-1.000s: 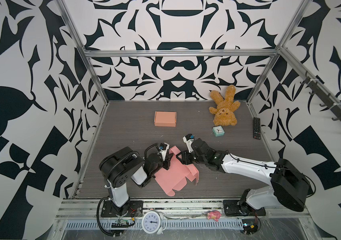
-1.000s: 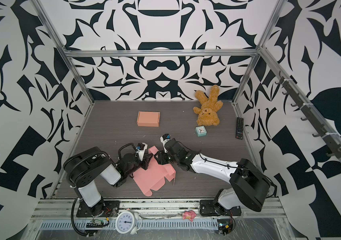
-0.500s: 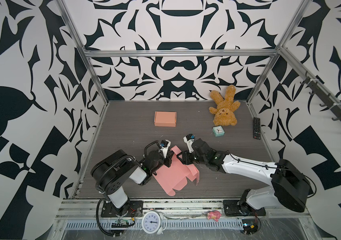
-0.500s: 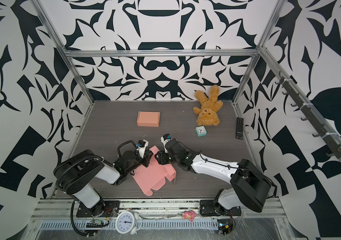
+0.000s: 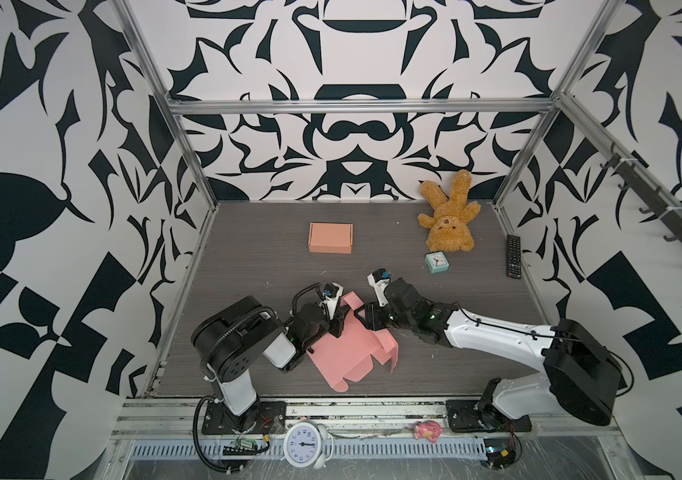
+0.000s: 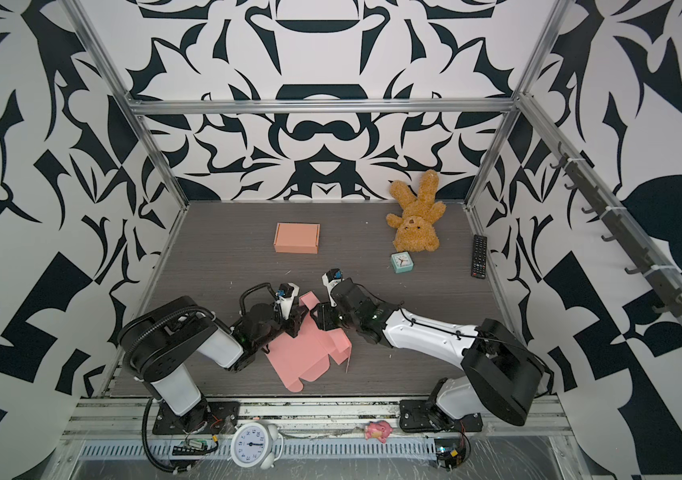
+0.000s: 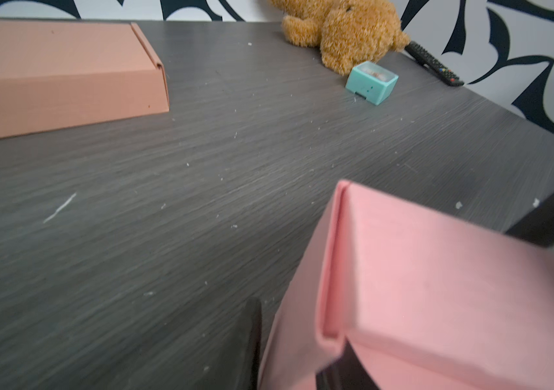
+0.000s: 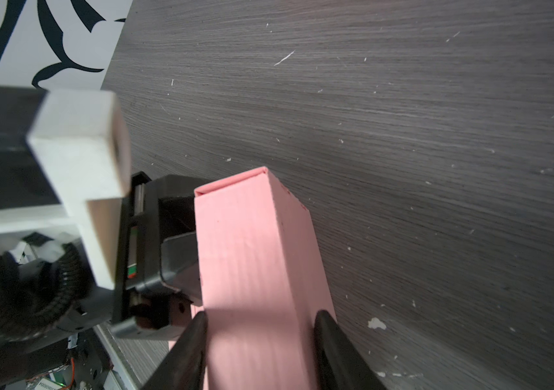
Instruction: Fold the paper box
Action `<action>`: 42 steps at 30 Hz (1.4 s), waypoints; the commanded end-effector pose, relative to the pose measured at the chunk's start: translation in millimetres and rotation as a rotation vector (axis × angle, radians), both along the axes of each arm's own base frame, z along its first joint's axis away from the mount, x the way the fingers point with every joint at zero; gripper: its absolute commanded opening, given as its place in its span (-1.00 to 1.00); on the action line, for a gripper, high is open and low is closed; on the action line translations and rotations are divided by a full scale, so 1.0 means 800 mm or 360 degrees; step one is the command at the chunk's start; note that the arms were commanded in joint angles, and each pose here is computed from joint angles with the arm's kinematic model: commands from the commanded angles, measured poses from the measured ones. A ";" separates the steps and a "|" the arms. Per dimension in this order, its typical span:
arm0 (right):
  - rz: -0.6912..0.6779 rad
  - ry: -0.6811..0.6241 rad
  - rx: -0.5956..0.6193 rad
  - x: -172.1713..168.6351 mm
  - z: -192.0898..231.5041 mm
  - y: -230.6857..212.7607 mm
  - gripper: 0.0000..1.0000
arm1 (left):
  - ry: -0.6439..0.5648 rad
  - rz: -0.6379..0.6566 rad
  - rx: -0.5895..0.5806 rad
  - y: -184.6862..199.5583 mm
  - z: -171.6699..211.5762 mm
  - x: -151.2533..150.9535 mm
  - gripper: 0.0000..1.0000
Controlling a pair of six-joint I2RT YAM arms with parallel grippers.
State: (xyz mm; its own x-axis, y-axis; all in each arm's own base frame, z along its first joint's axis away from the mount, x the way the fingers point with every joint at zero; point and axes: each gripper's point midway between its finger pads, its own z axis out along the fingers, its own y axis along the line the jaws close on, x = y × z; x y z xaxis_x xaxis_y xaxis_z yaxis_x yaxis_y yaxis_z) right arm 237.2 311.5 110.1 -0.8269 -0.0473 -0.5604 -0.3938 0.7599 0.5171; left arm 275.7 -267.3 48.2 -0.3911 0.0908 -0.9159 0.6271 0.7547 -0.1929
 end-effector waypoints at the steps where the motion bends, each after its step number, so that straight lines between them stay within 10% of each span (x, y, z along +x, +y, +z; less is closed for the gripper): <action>1: -0.0007 -0.0038 0.0045 0.001 0.013 0.001 0.03 | -0.0015 0.0019 0.0006 0.003 -0.007 0.000 -0.41; 42: 0.0002 -0.0055 0.0053 0.000 0.020 0.003 0.01 | -0.0068 -0.0029 -0.0033 -0.009 0.027 0.003 -0.60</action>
